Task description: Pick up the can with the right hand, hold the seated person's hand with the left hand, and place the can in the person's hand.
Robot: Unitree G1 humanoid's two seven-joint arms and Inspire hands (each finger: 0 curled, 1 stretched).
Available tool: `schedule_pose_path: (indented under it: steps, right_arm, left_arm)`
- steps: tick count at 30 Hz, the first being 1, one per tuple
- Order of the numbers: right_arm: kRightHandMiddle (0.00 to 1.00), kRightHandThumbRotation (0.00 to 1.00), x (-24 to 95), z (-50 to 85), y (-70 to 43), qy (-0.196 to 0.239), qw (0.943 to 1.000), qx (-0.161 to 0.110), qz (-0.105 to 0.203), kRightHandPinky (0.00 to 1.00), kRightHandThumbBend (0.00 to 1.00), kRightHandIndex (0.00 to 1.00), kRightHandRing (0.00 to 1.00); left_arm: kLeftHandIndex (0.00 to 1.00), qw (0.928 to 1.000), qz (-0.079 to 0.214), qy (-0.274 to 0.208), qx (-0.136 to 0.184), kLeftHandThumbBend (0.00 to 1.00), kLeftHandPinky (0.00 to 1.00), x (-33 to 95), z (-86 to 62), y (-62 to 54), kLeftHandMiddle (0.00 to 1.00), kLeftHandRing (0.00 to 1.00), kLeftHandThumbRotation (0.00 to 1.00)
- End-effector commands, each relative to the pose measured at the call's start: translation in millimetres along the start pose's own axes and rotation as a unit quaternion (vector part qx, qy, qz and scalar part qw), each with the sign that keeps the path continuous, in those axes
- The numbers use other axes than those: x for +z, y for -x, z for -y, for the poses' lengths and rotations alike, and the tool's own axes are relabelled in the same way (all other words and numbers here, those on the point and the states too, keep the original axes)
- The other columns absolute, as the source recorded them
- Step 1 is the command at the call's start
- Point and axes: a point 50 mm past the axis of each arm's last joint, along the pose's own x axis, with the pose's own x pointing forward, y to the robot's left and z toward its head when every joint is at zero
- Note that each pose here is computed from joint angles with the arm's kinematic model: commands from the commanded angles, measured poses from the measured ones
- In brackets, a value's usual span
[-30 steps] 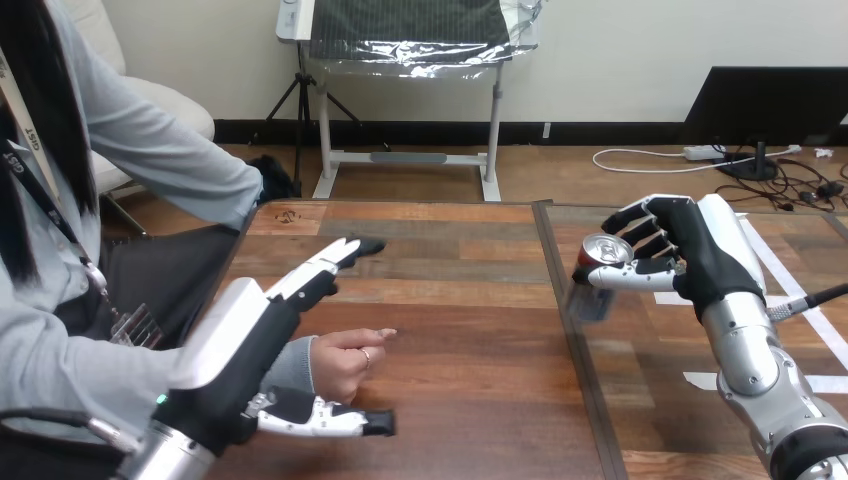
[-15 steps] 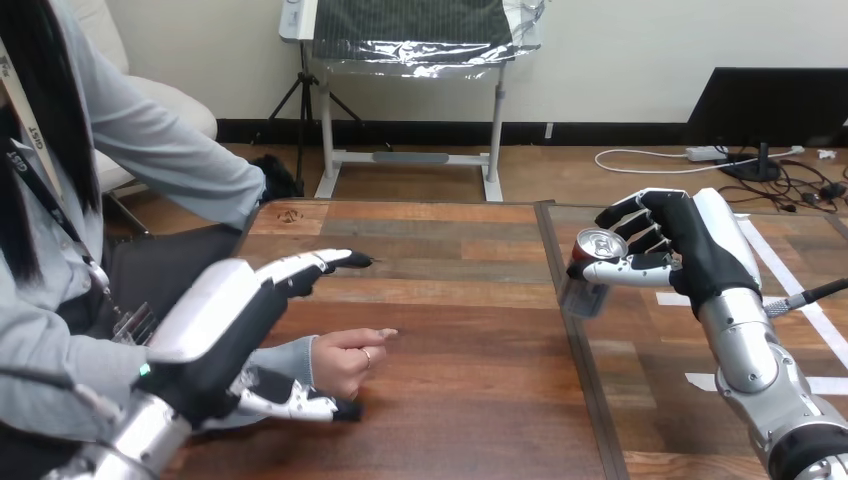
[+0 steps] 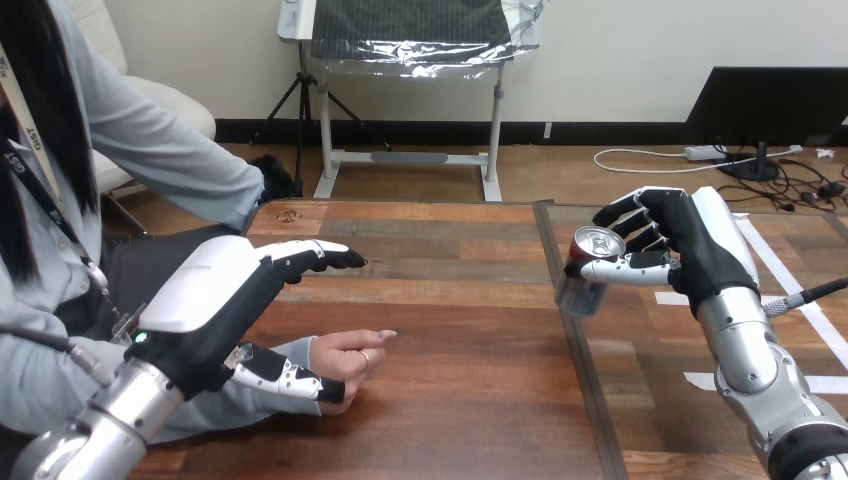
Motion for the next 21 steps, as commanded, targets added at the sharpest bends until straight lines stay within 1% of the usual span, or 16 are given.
schedule_pose_path:
  steps: [1,4,10,21]
  right_arm:
    - [0.50,0.00,33.9,15.0,-15.4,-0.021,0.9967,-0.034,0.071,0.41,0.75,0.54,0.45]
    - [0.50,0.00,34.7,15.3,-15.2,-0.023,0.9963,-0.034,0.076,0.41,0.75,0.54,0.45]
    - [0.50,0.00,35.4,15.8,-14.8,-0.024,0.9959,-0.033,0.081,0.41,0.75,0.54,0.44]
    - [0.50,0.00,36.3,16.2,-14.9,-0.027,0.9957,-0.031,0.083,0.42,0.75,0.54,0.44]
  left_arm:
    - [0.74,0.9997,0.007,-0.025,0.001,1.00,0.68,-2.2,-12.7,-13.7,0.77,0.76,0.13]
    - [0.74,0.9993,0.005,-0.035,-0.008,1.00,0.68,-4.7,-12.7,-14.7,0.77,0.76,0.12]
    - [0.74,0.9990,-0.004,-0.041,-0.016,1.00,0.68,-8.9,-11.9,-17.0,0.77,0.75,0.12]
    - [0.74,0.9978,-0.013,-0.054,-0.036,1.00,0.68,-17.1,-10.5,-20.5,0.76,0.75,0.14]
